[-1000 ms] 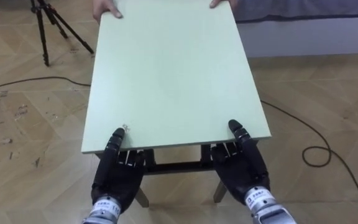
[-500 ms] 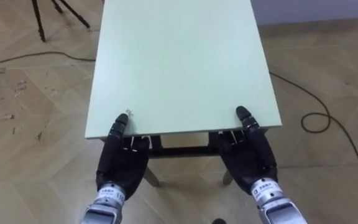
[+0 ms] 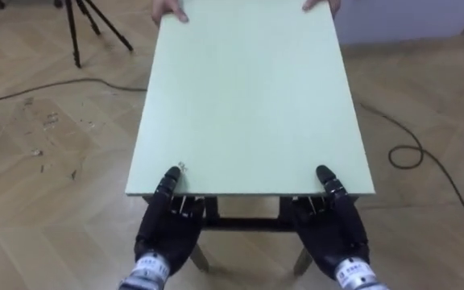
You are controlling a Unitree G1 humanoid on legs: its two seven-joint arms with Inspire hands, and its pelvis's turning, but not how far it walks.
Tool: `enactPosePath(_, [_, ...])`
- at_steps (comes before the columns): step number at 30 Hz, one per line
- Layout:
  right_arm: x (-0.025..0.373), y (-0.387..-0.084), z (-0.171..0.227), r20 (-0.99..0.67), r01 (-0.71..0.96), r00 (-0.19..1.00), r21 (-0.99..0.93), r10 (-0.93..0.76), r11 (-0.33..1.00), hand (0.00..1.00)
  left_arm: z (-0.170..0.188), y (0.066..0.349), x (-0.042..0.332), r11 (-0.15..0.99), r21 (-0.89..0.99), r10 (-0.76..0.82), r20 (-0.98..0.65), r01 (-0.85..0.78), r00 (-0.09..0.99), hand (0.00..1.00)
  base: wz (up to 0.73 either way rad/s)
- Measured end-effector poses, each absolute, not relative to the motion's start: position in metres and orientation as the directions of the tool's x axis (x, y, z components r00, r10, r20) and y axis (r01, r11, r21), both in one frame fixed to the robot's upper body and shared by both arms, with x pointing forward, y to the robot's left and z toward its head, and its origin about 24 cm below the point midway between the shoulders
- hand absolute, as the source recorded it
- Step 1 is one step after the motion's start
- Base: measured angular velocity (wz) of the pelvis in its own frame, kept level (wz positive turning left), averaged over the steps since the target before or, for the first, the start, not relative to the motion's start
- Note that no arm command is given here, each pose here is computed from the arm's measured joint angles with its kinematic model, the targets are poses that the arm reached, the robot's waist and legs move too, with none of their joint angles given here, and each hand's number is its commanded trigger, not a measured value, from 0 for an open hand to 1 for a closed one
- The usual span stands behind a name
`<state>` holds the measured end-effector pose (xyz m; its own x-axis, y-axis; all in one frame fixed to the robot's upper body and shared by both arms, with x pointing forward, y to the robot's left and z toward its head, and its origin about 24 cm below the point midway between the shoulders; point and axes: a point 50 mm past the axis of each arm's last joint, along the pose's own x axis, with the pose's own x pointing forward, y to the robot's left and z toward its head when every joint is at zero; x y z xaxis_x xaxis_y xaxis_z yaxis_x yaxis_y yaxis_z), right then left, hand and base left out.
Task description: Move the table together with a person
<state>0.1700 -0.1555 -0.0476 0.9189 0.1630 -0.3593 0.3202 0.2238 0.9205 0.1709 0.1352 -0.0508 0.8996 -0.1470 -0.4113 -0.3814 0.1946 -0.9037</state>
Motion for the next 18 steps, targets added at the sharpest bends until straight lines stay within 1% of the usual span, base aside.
enactPosePath(6, [0.169,-0.153,-0.048,-0.355,0.312,0.917,0.922,0.183,0.229,1.0,-0.052,0.138,0.161,0.191,-0.905,-0.142,-0.409,-0.381,0.901,1.0,-0.02])
enactPosePath(9, [0.17,-0.148,-0.046,-0.33,0.295,0.925,0.936,0.189,0.193,1.0,-0.044,0.143,0.167,0.232,-0.912,-0.144,-0.376,-0.339,0.915,1.0,0.24])
enactPosePath(13, [0.186,-0.143,-0.037,-0.271,0.235,0.941,0.954,0.2,0.186,1.0,-0.033,0.146,0.181,0.238,-0.929,-0.124,-0.32,-0.285,0.939,1.0,-0.26])
enactPosePath(15, [0.193,-0.138,-0.035,-0.255,0.221,0.944,0.96,0.211,0.174,1.0,-0.029,0.15,0.188,0.248,-0.933,-0.113,-0.295,-0.261,0.949,1.0,-0.01])
enactPosePath(18, [0.192,-0.133,-0.036,-0.255,0.225,0.94,0.963,0.228,0.147,1.0,-0.026,0.158,0.191,0.273,-0.931,-0.107,-0.279,-0.242,0.954,1.0,0.01])
